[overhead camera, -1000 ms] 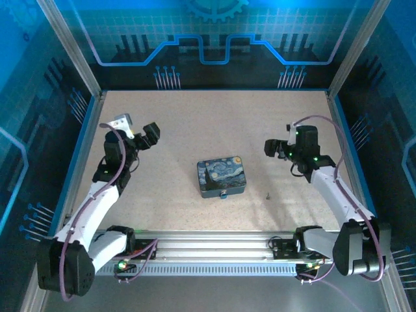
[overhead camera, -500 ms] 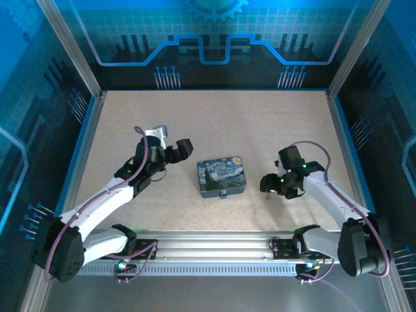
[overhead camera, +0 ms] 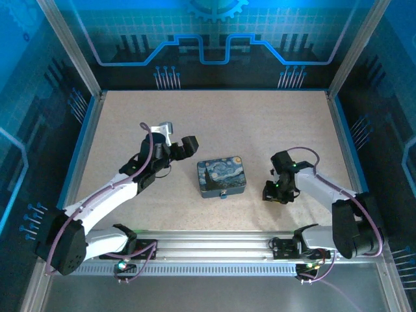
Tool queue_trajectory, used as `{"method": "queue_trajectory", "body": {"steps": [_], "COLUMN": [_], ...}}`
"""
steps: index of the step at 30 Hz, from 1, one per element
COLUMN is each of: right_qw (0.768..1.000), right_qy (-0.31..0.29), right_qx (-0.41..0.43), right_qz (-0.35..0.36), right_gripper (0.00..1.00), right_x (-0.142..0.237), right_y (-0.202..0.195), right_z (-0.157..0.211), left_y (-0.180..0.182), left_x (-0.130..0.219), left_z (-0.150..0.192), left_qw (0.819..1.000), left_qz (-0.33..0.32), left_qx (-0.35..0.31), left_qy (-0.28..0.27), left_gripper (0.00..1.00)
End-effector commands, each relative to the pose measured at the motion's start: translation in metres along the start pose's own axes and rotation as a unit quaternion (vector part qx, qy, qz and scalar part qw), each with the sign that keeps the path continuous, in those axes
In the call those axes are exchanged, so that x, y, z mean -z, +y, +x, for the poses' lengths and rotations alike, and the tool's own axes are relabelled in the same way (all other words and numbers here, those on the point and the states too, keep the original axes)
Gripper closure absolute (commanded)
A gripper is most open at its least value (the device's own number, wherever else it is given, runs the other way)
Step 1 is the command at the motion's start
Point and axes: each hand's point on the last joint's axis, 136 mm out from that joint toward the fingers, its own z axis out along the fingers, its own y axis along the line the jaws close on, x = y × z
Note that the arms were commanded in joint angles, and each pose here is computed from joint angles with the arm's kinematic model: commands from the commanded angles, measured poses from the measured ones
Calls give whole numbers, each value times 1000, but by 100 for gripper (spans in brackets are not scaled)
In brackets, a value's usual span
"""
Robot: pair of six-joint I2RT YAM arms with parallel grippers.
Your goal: Unlock the padlock with the key
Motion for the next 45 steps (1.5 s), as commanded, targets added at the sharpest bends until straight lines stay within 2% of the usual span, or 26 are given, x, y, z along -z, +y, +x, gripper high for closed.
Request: {"method": "queue_trajectory", "body": {"steps": [1,18,32,40,45], "right_qw": [1000,1000,1000,997,985], "right_qy": [-3,-8,-11,-65,-138], "right_qx": [3,6,13,43,101], "right_qz": [9,11,19,14,-15], "right_gripper": [68,80,100,100,100], "right_x": [-1,-6,-9,18,50], "right_y": [0,3,0,4,21], "right_z": [-2,-11,-10,-21,-37], "left_y": [-13,-14,-15,-19,-27], "left_x": [0,1,3,12,14], "left_z": [-11,-12,-11,-14,-11], "left_qw": [1000,1000,1000,1000,998], "left_qz": [15,15,17,22,40], "left_qx": [-7,-11,-15,-6,39], "left_qy": [-16,-14,-11,-10,7], "left_gripper": [1,1,1,1,1]}}
